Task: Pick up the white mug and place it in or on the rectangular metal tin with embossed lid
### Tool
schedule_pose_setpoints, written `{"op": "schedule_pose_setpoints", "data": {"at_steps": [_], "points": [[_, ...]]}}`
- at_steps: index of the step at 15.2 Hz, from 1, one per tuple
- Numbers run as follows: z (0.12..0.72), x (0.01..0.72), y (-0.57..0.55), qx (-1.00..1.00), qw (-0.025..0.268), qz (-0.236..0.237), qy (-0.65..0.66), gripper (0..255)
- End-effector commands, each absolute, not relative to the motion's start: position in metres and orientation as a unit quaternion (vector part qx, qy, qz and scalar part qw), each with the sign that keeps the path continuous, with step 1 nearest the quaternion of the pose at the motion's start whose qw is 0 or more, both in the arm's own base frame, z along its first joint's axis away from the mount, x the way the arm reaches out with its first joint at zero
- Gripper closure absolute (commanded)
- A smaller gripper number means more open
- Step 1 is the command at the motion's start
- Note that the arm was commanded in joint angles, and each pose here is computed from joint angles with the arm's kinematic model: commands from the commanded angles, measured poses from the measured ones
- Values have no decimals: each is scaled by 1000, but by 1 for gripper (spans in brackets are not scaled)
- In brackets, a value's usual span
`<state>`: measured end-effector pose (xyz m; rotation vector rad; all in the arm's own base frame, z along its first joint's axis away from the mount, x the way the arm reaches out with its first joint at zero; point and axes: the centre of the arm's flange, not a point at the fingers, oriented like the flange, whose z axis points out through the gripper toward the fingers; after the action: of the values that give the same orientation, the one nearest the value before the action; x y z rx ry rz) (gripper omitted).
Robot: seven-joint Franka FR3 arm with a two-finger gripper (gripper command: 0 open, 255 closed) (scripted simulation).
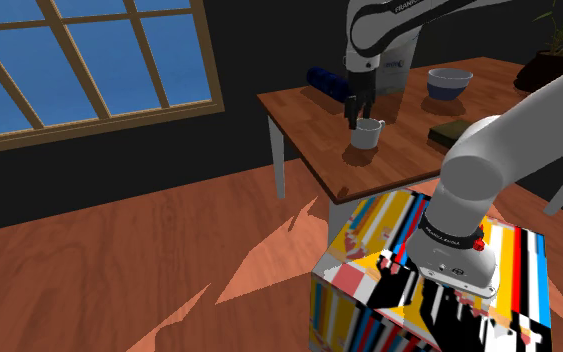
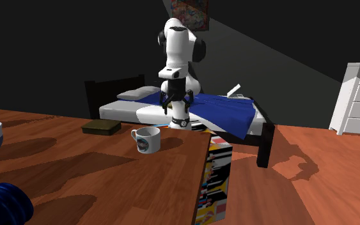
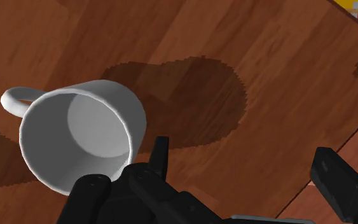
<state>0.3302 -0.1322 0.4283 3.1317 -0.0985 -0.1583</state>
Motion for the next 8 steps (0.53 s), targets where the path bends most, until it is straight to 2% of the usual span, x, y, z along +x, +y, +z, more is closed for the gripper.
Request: {"op": "schedule_pose_setpoints", "data": {"at_steps": [1, 8], "points": [[414, 337, -150, 998, 12, -50, -29, 0], [370, 353, -203, 998, 37, -48, -23, 0]]}}
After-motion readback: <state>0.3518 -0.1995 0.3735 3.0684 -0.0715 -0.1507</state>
